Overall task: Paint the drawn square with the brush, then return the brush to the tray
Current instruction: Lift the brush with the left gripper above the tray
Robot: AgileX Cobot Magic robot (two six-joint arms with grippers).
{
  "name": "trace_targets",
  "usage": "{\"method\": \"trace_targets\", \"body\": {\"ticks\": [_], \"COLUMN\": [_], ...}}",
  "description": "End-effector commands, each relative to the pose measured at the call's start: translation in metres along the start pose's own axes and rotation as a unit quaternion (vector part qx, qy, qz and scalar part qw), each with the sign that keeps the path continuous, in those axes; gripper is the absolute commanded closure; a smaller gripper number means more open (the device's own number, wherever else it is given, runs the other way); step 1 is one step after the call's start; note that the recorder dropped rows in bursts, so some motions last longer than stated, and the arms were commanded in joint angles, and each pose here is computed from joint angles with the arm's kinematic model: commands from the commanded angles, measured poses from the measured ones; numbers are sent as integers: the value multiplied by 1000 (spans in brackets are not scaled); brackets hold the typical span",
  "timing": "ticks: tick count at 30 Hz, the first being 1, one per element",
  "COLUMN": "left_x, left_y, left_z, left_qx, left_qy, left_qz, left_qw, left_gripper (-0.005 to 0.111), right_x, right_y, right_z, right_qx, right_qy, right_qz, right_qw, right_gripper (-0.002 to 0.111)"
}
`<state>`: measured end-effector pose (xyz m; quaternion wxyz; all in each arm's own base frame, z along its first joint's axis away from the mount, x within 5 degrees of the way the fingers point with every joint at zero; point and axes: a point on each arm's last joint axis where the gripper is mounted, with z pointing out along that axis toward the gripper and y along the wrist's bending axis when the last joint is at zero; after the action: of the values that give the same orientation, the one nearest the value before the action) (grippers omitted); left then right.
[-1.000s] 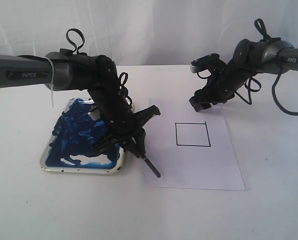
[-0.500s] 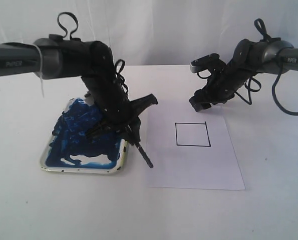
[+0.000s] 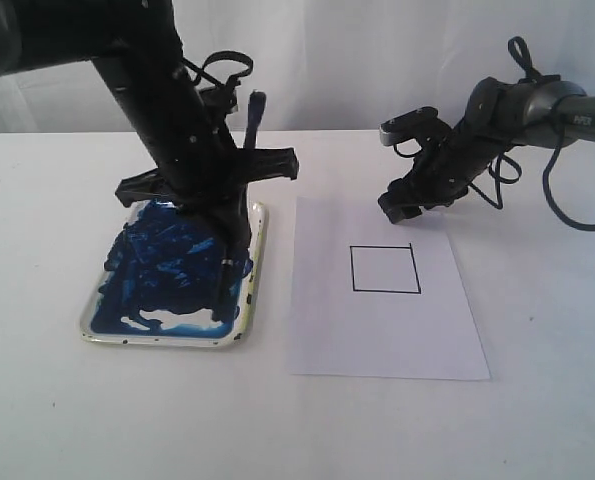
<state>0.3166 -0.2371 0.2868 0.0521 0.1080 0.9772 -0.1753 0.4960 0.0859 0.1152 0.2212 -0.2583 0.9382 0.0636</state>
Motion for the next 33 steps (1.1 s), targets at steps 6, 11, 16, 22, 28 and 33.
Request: {"method": "trace_targets", "body": {"ticks": [6, 11, 16, 22, 28, 33], "left_x": [22, 19, 14, 7, -1, 0], "left_y": [9, 20, 31, 46, 59, 51], "left_z": [-30, -31, -34, -42, -54, -51], "left_qx": [-49, -104, -167, -262, -364, -367], "left_qy": [69, 72, 76, 87, 90, 96], "left_qz": [266, 331, 365, 413, 420, 445], "left_qw": [960, 935, 913, 868, 826, 811], "left_gripper": [107, 107, 107, 107, 107, 107], "right_x": [21, 20, 19, 19, 19, 19], "right_y": [3, 3, 2, 2, 2, 2], "right_z": [19, 19, 19, 19, 19, 19], "right_qx": [-23, -20, -17, -17, -17, -17], "right_qy": [64, 58, 54, 54, 55, 54], "right_qz": [-9, -9, -19, -22, -22, -23], "right_qw": [998, 998, 998, 998, 998, 998], "right_gripper": [48, 48, 48, 48, 48, 48]}}
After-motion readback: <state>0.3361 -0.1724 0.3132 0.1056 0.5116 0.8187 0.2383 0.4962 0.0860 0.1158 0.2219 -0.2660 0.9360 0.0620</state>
